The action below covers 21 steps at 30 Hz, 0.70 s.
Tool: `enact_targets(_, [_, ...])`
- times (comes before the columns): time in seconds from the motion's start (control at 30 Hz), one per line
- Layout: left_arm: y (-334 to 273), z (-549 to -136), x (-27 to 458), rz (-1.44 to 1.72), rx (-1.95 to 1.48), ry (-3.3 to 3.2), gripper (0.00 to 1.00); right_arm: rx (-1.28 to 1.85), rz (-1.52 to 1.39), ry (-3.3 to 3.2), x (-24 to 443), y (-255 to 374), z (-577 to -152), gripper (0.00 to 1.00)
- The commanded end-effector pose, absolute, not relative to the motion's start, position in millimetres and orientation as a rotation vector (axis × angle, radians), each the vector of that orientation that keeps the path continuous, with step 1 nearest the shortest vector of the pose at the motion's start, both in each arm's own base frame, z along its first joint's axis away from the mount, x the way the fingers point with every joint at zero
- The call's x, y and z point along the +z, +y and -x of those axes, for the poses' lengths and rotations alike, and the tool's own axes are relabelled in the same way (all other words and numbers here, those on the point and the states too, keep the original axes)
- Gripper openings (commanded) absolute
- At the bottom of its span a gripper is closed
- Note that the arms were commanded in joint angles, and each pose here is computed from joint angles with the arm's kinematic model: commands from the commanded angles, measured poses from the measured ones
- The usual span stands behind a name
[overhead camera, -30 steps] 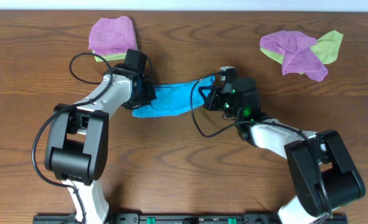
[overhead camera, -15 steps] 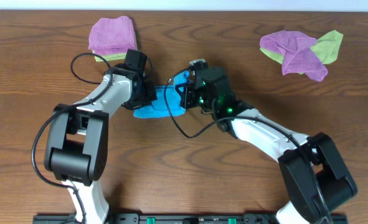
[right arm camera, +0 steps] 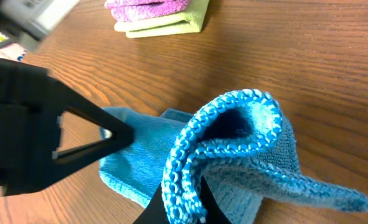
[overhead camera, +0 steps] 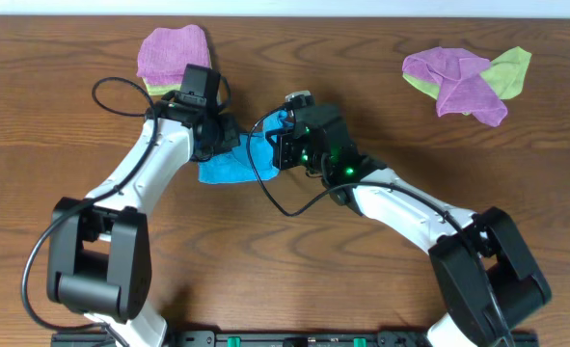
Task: Fold the cloth
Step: 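Carry the right end leftward over the strip toward the left gripper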
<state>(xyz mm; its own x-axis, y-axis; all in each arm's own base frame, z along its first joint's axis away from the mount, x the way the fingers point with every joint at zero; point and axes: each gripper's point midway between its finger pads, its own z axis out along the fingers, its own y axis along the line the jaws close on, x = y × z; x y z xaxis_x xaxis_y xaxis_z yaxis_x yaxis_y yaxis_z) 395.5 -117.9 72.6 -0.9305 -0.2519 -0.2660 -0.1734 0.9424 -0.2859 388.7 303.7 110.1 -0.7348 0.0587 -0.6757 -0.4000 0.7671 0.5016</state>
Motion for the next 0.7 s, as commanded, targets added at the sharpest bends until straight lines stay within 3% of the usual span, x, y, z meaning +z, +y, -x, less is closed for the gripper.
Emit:
enact_targets(0.0, [-108, -398, 86, 0.291, -0.337, 2.761, 0.06, 0.838, 0.278, 2.226, 121, 308, -391, 0.01])
enact_targets(0.37, [-88, -389, 82, 0.22, -0.282, 2.812, 0.06, 0.84, 0.278, 2.227, 121, 308, -391, 0.02])
enact_targets(0.67, [-82, -382, 79, 0.12, -0.235, 2.844, 0.34, 0.839, 0.278, 2.231, 120, 308, -390, 0.01])
